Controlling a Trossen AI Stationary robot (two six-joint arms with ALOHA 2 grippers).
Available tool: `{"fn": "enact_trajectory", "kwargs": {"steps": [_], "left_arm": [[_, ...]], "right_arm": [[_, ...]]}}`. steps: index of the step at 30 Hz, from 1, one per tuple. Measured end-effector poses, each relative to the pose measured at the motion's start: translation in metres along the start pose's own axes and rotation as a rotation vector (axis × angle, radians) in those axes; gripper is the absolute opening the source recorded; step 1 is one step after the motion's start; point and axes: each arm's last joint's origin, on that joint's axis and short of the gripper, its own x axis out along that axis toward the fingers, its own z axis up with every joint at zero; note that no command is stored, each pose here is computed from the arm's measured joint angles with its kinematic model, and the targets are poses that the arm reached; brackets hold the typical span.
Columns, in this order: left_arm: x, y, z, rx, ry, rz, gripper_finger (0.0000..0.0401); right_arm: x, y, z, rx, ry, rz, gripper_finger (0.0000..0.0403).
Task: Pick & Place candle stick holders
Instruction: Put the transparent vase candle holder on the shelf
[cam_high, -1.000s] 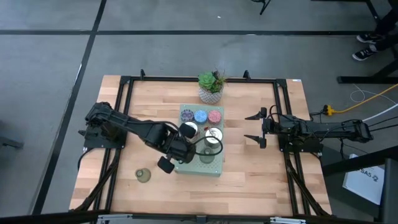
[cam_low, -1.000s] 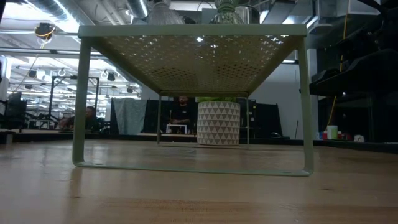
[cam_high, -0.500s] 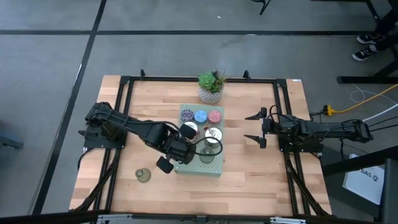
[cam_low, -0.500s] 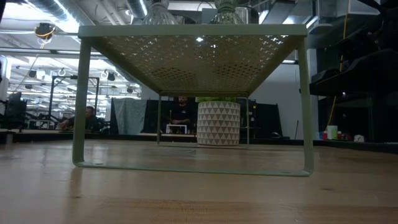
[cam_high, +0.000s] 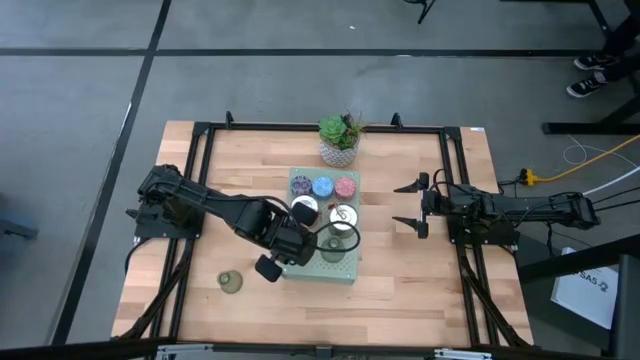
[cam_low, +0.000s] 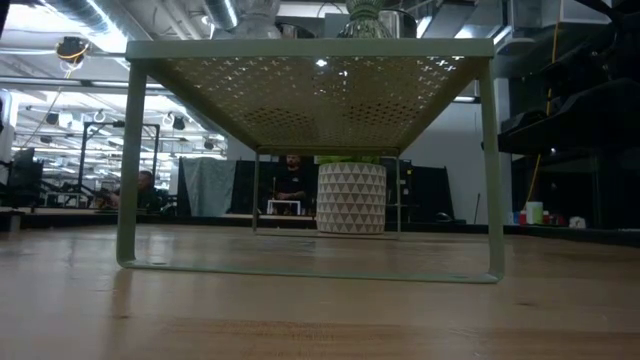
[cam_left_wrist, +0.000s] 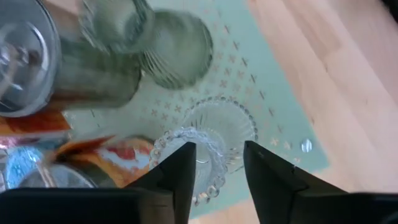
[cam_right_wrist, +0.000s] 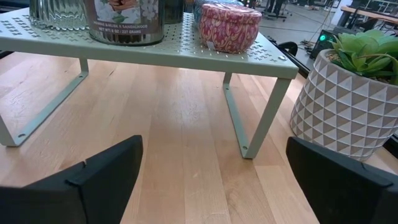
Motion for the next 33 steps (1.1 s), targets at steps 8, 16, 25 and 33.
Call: {"fn": "enact_trajectory", "kwargs": {"steps": [8, 16, 25, 33], "left_arm": [[-0.001, 0.002, 0.008, -0.036, -0.082, 0.022, 0.0164], [-0.021, 0.003, 0.003, -0.088, -0.148, 0.033, 0.0159], [-0.049, -0.009, -0.010, -0.203, -0.227, 0.021, 0.0128], [-0.010, -0.042, -0.042, -0.337, -0.250, 0.077, 0.0096]], "right_arm": [[0.000, 0.000, 0.000, 0.000, 0.001, 0.000, 0.0399], [0.000, 0.000, 0.000, 0.000, 0.000, 0.000, 0.0399], [0.000, 0.000, 0.000, 0.000, 0.000, 0.000, 0.0399], [0.000, 0.000, 0.000, 0.000, 0.000, 0.000, 0.0399]]}}
